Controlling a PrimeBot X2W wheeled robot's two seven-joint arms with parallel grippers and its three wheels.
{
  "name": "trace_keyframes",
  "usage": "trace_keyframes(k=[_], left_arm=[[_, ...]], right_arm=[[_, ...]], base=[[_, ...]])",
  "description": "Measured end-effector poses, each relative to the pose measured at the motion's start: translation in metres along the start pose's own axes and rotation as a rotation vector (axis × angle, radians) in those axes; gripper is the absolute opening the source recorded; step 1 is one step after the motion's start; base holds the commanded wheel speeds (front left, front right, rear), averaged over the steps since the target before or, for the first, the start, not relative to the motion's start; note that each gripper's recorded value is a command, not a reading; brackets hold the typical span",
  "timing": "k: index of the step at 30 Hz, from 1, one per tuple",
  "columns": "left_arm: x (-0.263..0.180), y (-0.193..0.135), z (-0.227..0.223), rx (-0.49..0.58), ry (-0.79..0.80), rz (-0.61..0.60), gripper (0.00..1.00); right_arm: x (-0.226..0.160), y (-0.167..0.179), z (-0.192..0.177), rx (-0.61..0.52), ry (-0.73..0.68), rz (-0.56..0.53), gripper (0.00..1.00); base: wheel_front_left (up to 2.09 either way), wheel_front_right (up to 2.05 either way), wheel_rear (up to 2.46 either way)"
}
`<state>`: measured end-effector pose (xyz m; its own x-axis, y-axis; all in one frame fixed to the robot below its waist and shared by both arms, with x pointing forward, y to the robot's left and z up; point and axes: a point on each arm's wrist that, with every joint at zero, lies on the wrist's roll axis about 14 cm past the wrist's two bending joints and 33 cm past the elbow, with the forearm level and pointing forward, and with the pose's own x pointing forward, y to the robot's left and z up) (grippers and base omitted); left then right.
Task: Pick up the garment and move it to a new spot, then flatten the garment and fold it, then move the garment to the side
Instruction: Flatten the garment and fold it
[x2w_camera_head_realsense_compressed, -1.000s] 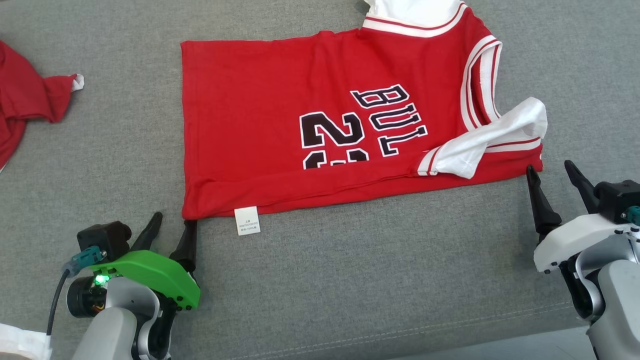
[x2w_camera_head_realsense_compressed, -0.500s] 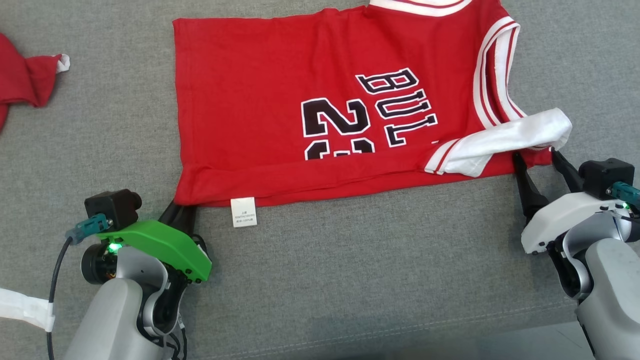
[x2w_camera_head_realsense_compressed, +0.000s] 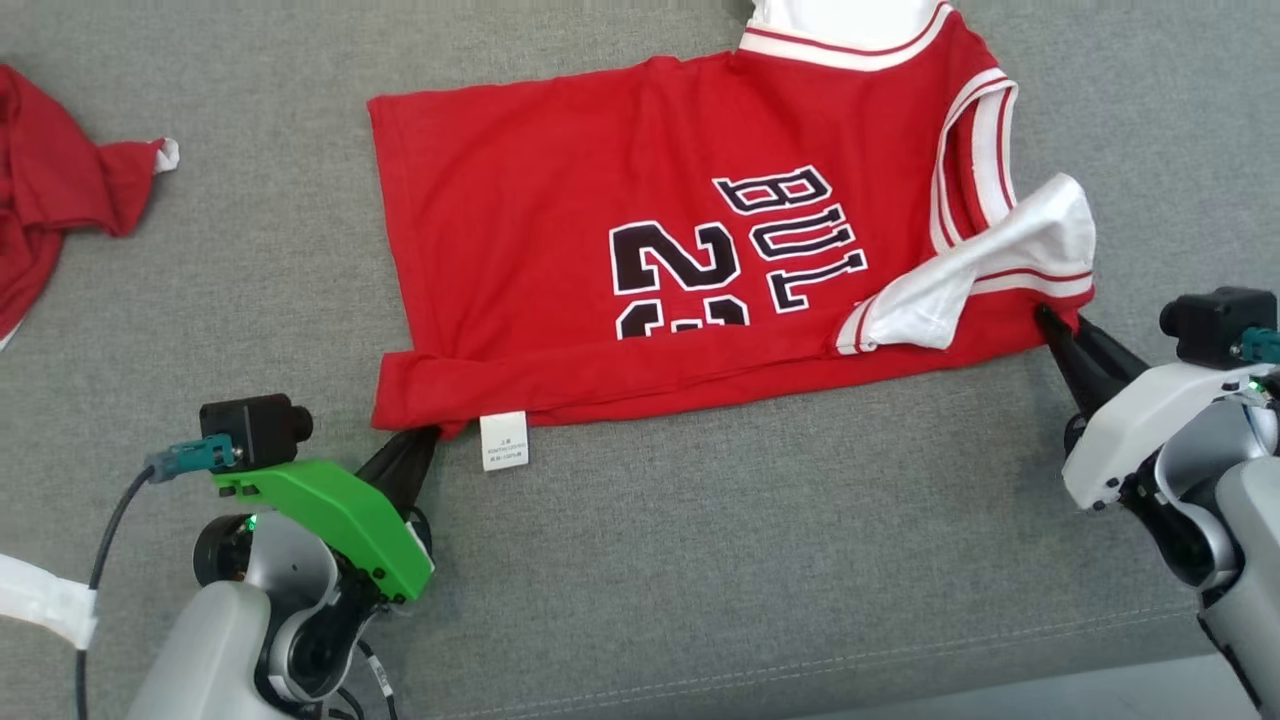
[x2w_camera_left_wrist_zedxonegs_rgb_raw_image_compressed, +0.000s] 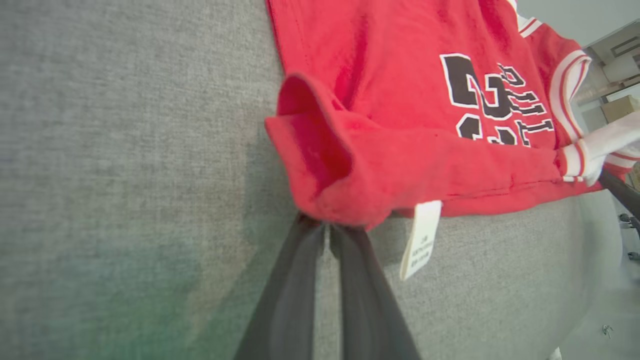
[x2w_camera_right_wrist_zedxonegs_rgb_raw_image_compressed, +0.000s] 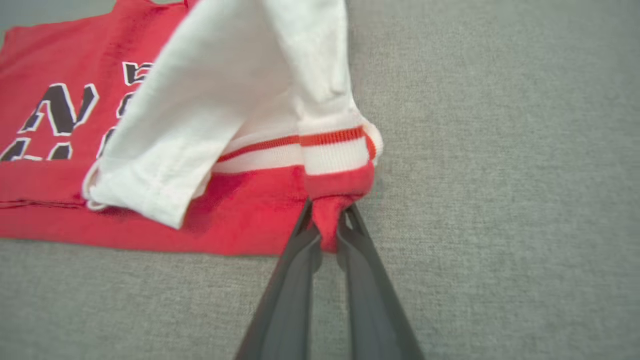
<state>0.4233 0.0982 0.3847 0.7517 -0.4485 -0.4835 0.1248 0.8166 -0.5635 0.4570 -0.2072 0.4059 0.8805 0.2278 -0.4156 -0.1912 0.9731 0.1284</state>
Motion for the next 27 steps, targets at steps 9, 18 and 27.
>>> trace_keyframes(k=[9, 18, 27], left_arm=[[-0.041, -0.033, 0.018, -0.045, 0.037, -0.095, 0.0], [-0.077, -0.037, 0.008, -0.205, 0.106, -0.103, 0.0], [-0.079, -0.018, -0.023, -0.364, 0.178, -0.036, 0.0]], right_arm=[[-0.038, 0.004, 0.049, -0.001, 0.0, 0.082, 0.0], [-0.08, -0.021, 0.019, 0.068, 0.17, 0.03, 0.0], [-0.095, -0.031, -0.03, 0.139, 0.344, -0.03, 0.0]], base=[[0.0, 0.0, 0.0], [0.0, 0.0, 0.0], [0.0, 0.0, 0.0]])
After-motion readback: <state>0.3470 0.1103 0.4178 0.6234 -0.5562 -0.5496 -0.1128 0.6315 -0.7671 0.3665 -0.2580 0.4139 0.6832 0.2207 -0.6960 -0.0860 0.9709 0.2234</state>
